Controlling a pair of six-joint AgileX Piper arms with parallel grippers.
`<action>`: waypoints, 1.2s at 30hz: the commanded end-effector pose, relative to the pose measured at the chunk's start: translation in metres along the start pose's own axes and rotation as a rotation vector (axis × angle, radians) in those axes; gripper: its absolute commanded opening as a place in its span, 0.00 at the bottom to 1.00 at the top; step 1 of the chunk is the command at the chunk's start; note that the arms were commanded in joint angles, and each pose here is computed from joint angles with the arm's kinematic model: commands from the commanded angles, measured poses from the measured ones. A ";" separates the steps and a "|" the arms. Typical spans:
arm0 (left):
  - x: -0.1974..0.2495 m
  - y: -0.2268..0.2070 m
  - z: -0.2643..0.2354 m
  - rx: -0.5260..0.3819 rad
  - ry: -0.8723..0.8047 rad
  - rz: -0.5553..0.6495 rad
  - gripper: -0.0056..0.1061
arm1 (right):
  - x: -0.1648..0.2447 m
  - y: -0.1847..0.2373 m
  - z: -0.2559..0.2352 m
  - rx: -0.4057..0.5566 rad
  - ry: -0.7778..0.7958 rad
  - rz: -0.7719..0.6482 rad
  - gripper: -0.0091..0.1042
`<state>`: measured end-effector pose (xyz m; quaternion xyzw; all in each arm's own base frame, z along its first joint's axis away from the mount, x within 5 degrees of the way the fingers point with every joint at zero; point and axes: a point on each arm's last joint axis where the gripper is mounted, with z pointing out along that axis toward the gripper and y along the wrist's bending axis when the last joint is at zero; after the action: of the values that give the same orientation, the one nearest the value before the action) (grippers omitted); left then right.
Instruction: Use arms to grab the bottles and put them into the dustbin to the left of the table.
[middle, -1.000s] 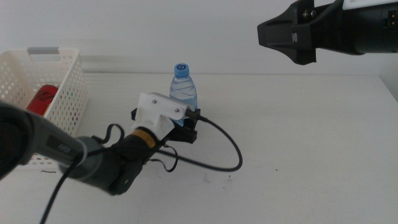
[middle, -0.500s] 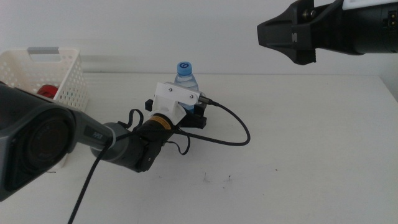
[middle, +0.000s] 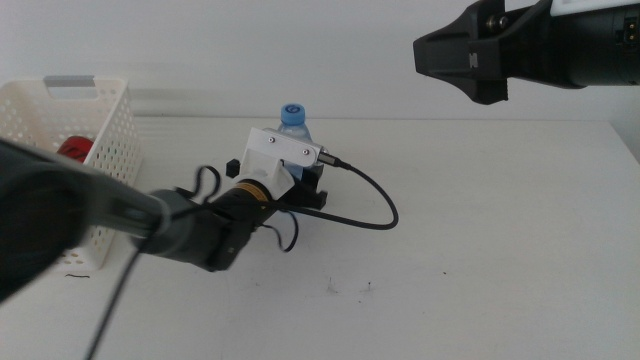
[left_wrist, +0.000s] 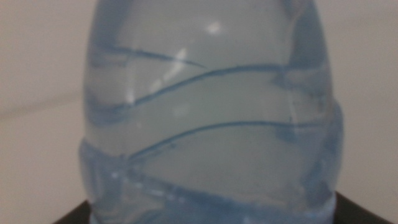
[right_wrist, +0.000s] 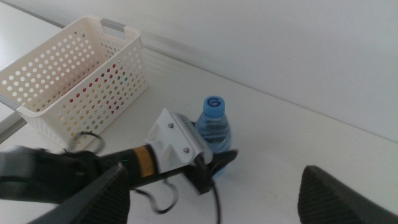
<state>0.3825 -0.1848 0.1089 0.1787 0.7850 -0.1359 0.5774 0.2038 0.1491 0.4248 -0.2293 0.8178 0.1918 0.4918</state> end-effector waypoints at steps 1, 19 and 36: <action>-0.026 -0.002 -0.027 0.022 0.060 0.012 0.03 | -0.002 -0.002 -0.002 0.007 -0.013 -0.009 0.89; -0.219 0.121 -0.177 -0.055 0.591 -0.101 0.03 | -0.002 -0.002 -0.002 0.007 -0.013 -0.009 0.89; -0.152 0.265 -0.158 -0.227 0.772 -0.311 0.03 | -0.002 -0.002 -0.002 0.007 -0.013 -0.009 0.89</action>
<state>0.3987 0.1000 0.2933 0.0350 0.9770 -0.0584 0.2021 0.2038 0.1491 0.4248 -0.2293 0.8178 0.1918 0.4918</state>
